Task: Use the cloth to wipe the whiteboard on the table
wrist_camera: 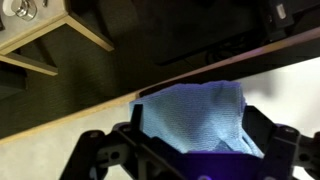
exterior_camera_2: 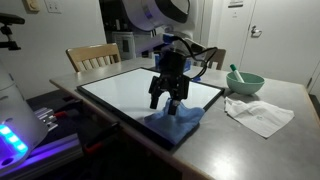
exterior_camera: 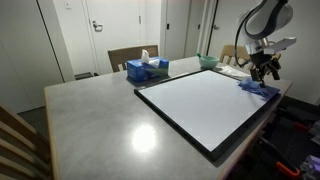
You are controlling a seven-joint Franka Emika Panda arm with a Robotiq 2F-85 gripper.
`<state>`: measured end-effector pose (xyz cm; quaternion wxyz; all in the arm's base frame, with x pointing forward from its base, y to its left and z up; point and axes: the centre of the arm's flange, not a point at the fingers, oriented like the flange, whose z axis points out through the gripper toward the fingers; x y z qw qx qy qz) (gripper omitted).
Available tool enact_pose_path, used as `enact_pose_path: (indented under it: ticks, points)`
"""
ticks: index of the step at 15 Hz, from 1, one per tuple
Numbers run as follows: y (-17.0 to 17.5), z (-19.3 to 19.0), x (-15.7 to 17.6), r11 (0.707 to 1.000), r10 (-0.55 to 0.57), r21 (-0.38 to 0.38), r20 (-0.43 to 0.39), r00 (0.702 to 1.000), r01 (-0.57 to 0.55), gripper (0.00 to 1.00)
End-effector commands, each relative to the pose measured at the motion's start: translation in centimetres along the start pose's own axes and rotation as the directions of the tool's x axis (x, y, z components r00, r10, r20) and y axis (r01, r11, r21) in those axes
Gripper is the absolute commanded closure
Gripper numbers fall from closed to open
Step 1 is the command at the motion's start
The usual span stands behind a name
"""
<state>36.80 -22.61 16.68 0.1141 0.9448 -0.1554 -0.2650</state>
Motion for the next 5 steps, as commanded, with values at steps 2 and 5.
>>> enact_pose_path:
  ticks: [2, 5]
  points:
    - [-0.2, -2.1, -3.2, 0.998, 0.057, 0.007, -0.03, 0.998, -0.057, 0.0]
    - [-0.5, -2.9, -4.3, 0.998, 0.062, -0.026, -0.099, 0.993, -0.064, 0.0]
